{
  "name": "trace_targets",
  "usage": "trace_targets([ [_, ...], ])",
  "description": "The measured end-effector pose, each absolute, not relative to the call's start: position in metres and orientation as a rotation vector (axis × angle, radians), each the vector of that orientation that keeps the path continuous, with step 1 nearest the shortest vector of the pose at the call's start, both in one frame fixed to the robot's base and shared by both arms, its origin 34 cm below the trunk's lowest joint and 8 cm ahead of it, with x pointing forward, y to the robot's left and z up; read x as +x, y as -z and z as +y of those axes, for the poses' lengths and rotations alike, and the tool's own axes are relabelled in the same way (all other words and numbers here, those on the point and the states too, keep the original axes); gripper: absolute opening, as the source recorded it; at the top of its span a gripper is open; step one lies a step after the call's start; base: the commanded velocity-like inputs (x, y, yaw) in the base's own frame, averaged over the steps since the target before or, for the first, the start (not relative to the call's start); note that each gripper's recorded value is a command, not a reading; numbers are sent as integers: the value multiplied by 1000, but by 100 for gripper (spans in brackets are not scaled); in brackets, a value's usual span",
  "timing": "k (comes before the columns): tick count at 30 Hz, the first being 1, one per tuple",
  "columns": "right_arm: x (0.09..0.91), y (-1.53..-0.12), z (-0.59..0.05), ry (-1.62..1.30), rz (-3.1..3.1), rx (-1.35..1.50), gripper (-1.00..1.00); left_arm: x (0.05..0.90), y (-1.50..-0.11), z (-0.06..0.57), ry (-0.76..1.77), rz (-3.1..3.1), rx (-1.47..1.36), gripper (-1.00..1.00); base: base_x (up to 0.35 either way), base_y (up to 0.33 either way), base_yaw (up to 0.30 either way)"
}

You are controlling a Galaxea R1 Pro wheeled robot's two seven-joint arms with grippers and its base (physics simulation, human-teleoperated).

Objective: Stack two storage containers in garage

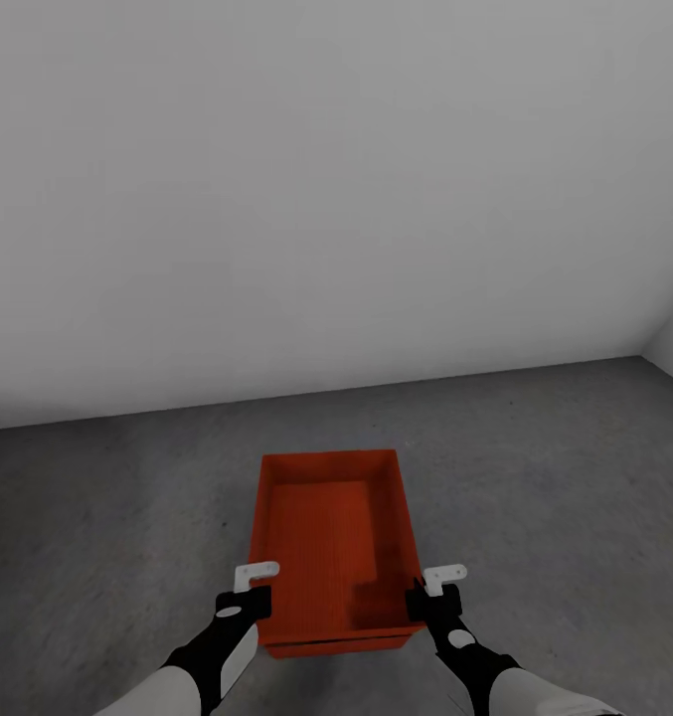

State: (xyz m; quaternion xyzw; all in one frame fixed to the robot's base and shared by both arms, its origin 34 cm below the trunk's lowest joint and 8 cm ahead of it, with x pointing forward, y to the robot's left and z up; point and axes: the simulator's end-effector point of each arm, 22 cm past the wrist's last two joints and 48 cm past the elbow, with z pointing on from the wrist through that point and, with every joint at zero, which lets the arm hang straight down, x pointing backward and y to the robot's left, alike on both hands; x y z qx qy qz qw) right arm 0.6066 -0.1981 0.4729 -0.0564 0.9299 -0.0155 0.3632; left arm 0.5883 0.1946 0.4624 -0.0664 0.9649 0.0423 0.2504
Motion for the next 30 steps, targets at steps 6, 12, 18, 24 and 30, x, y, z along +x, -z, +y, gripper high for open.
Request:
trace_targets([
  [6,606,-473,-198,40,2394,-146,-100,588,-462,195,-115,2627,-182,-100,0,0,0],
  [12,606,-473,-198,40,2395,-143,-100,589,-463,195,-116,2628,-177,-100,0,0,0],
  [18,606,-473,-198,40,2395,-140,-100,590,-463,195,-118,2627,-174,-100,0,0,0],
  [24,607,-473,-198,40,2394,-144,-100,589,-463,195,-116,2627,-179,-100,0,0,0],
  [30,607,-473,-198,40,2393,-145,-100,588,-462,195,-115,2627,-181,-100,0,0,0],
])
